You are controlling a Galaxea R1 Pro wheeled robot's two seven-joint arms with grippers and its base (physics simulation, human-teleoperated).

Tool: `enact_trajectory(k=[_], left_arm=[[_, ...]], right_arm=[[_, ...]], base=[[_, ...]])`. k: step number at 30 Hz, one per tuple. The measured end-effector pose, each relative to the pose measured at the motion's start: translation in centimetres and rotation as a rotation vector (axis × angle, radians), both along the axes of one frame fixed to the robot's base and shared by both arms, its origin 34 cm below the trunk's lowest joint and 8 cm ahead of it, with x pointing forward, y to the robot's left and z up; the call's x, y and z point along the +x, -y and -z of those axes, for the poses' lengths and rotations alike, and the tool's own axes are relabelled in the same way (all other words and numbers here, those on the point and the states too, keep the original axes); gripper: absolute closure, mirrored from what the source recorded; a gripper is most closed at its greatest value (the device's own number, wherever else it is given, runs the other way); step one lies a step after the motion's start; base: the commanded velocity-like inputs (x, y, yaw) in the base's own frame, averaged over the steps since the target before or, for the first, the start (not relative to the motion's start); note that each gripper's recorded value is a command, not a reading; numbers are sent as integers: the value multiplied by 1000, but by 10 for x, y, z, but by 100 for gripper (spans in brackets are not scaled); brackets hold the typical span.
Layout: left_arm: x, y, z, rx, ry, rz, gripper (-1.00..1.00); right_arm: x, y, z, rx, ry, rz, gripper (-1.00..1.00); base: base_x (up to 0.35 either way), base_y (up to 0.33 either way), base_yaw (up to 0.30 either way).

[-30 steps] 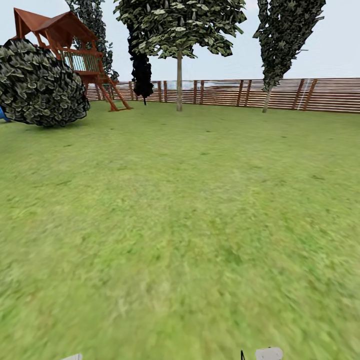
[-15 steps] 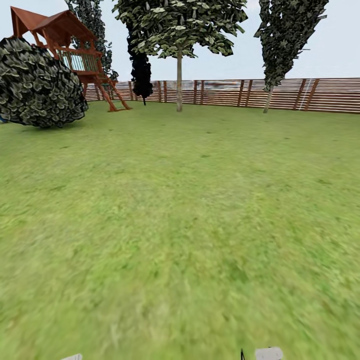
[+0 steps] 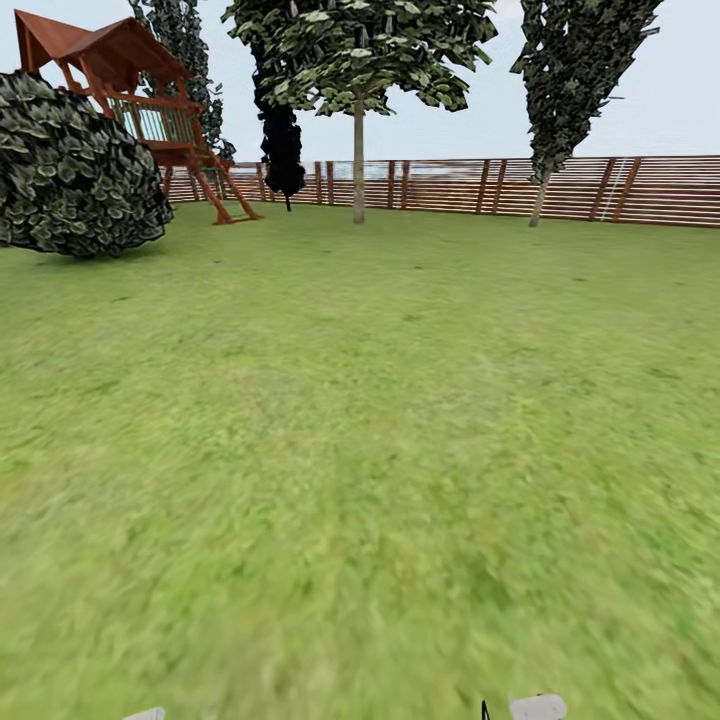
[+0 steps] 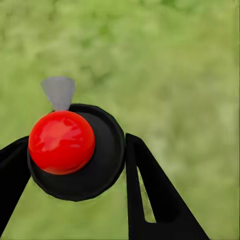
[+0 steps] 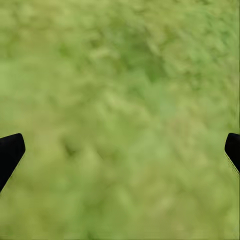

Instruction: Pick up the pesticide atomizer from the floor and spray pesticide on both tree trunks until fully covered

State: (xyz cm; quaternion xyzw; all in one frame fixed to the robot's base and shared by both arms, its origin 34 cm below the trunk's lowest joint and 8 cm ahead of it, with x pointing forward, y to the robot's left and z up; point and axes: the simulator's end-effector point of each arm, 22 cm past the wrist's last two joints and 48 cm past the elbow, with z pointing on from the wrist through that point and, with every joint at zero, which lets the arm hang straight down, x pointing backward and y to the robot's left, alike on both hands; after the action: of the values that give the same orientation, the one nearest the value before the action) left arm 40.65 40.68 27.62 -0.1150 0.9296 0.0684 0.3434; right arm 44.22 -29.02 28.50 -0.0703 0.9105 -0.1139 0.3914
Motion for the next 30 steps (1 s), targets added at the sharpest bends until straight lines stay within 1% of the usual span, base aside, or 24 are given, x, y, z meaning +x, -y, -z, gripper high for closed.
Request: enact_trajectory(k=[30], left_arm=[[0, 1, 0, -1, 0, 1, 100]], right_arm=[[0, 0, 0, 0, 0, 0, -100]], base=[[338, 0, 0]])
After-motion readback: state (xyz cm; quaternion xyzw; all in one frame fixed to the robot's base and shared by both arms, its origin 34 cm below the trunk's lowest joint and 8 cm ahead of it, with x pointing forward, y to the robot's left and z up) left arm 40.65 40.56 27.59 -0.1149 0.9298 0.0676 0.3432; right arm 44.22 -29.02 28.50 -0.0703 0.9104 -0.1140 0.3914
